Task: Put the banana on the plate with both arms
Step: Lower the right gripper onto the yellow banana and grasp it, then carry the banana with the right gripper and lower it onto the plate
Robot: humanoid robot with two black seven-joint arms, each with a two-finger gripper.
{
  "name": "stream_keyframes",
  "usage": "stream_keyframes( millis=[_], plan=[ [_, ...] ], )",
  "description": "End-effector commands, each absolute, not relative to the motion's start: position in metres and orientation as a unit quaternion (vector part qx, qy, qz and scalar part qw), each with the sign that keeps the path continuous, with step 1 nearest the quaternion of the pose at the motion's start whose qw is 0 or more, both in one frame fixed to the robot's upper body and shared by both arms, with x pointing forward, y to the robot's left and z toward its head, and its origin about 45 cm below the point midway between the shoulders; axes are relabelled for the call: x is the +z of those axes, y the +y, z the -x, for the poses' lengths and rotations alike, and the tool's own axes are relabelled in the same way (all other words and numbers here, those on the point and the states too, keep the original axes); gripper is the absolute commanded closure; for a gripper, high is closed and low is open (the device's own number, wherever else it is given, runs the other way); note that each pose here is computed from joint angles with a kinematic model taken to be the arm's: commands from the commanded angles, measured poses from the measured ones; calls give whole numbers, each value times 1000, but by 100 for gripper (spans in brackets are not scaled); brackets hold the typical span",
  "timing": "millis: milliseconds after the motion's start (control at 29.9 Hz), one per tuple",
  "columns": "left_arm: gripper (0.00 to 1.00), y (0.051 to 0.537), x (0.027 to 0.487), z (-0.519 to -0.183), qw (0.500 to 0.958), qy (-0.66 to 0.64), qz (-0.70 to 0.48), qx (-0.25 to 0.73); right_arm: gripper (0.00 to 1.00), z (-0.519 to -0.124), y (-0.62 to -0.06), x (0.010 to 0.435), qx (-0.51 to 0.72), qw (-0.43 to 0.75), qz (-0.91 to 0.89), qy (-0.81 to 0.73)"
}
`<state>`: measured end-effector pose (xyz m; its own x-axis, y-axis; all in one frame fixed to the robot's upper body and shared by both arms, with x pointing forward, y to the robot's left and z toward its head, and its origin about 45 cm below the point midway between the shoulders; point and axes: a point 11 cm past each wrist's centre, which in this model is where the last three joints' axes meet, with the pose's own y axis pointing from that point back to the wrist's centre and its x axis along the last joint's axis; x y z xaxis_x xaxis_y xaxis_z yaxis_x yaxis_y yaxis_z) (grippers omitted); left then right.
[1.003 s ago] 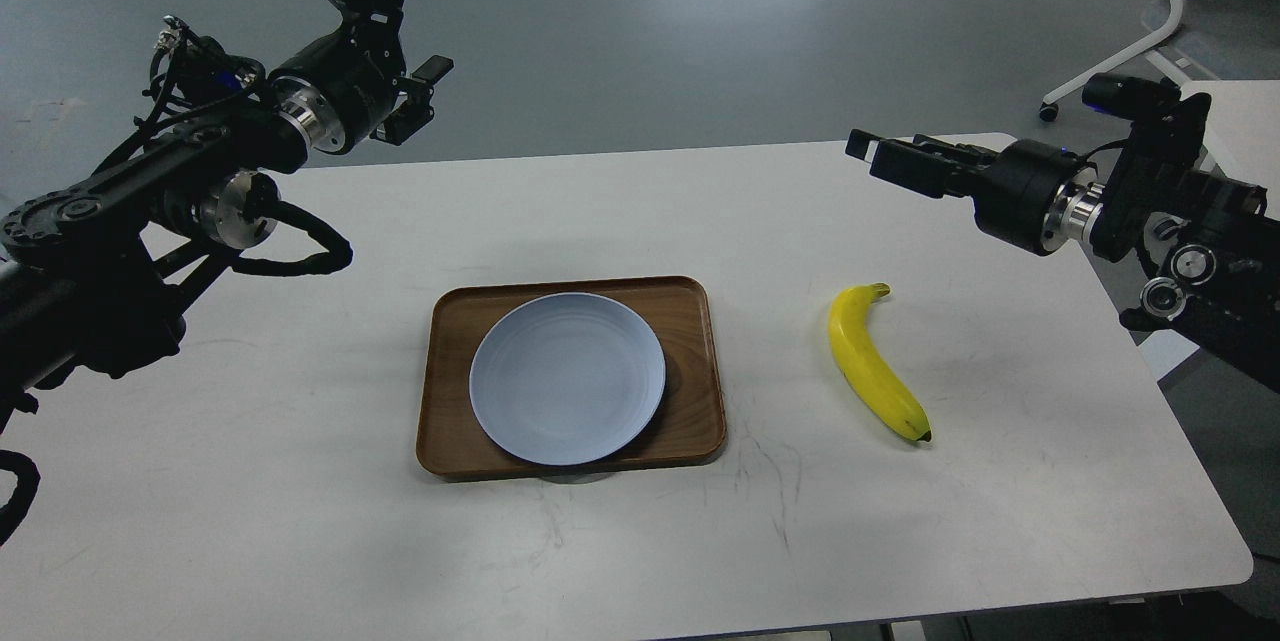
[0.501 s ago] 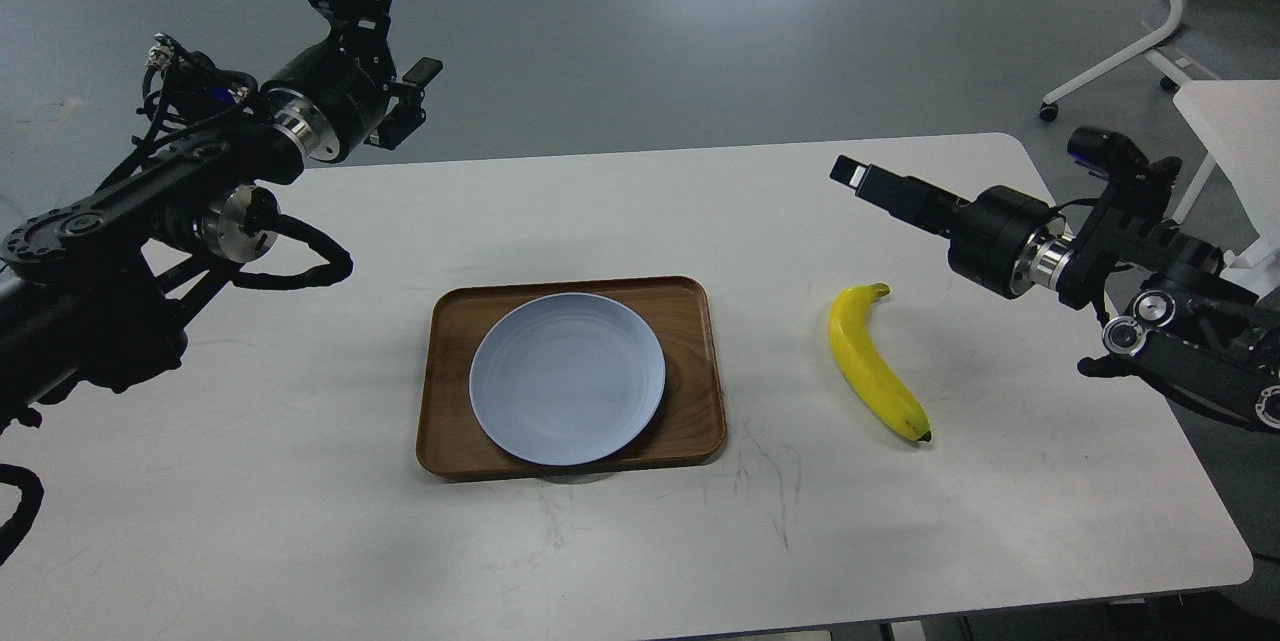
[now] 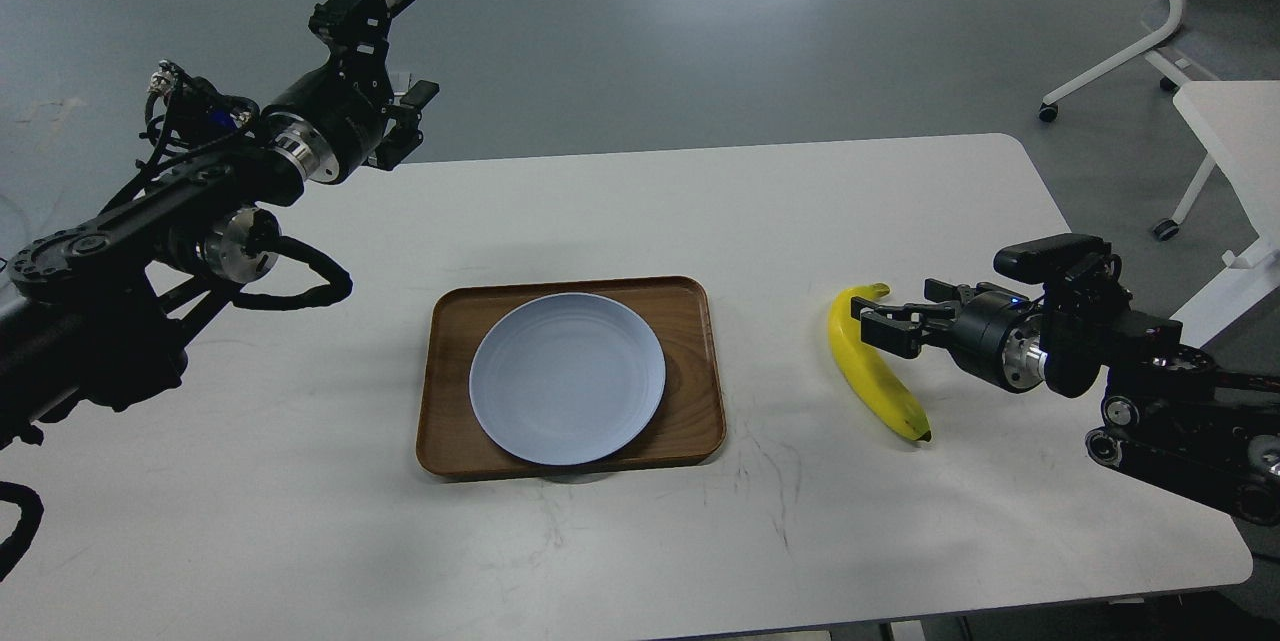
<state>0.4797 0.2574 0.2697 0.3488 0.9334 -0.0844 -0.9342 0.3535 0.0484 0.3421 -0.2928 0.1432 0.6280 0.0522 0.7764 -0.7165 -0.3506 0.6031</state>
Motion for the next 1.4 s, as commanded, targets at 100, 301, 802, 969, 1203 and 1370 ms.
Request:
stream_keyframes(
  millis=[100,301,802,969,1203,1370],
  plan=[
    [2,265,264,-477,816,46,4,576,0,-339,-270,134,368,518,-743,-210],
    [2,271,258,-473,813,44,8,581,0,-334,-268,120,372,544,-729,-186],
    [2,271,257,-473,813,43,5,580,100,-327,-268,111,347,559,-736,-157],
    [2,271,254,-471,813,46,3,580,100,-344,-259,130,347,542,-745,-176],
    [2,271,255,-471,814,45,4,580,100,-390,-181,218,458,410,-774,-155],
    [2,273,256,-471,811,43,2,584,100,-374,-117,211,466,362,-801,-99]
  ],
)
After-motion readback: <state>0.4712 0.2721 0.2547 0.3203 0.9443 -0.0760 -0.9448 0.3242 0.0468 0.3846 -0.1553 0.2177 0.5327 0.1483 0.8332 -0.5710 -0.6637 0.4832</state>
